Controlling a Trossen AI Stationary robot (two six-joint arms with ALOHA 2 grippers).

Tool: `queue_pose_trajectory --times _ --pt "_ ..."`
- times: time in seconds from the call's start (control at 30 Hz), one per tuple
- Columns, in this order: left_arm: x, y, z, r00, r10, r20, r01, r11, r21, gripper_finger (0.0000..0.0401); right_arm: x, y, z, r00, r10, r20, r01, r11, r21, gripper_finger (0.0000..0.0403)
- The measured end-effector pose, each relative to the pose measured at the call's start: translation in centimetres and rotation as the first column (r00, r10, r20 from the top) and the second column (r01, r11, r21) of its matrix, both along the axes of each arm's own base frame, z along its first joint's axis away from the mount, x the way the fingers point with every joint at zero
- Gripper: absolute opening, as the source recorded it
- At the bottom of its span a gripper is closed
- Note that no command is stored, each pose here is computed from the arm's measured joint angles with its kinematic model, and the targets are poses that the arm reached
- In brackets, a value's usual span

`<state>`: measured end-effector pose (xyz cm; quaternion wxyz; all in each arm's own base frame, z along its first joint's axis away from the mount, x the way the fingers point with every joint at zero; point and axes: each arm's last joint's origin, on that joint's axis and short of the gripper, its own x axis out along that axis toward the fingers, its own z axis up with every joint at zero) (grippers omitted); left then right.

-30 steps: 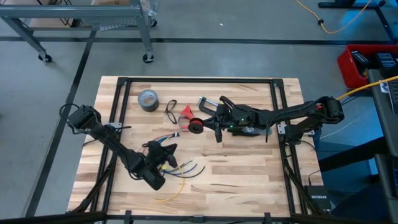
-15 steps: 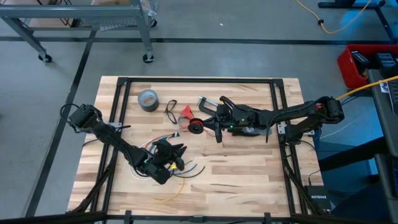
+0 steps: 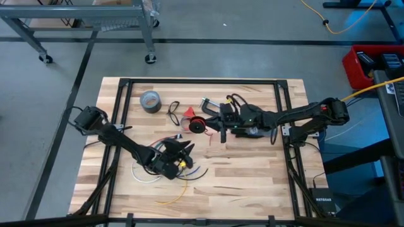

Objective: Coil cords
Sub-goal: Coil the orange wire on the spool

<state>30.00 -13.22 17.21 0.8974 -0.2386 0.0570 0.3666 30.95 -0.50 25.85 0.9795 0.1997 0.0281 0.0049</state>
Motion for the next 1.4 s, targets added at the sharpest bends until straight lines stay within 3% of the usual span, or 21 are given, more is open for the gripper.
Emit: queue_pose_trajectory --times 0.37,0.67,1.4 --pt "2.8 0.8 -1.9 1.000 -0.018 -0.015 0.020 0.991 0.136 0.0114 0.0 0.1 1.3 0.990 0.049 0.131 -0.051 0.999 0.008 0.0005" --pt "4.9 2.3 -3.5 0.995 -0.100 -0.021 0.102 0.979 0.177 0.0114 -0.1 0.2 1.8 0.981 0.056 0.186 -0.058 0.998 0.003 0.0005" --pt "6.5 5.9 -4.0 0.983 -0.183 0.003 0.182 0.977 0.109 0.0102 -0.1 0.3 2.1 0.974 0.084 0.212 -0.086 0.996 -0.003 0.0005"
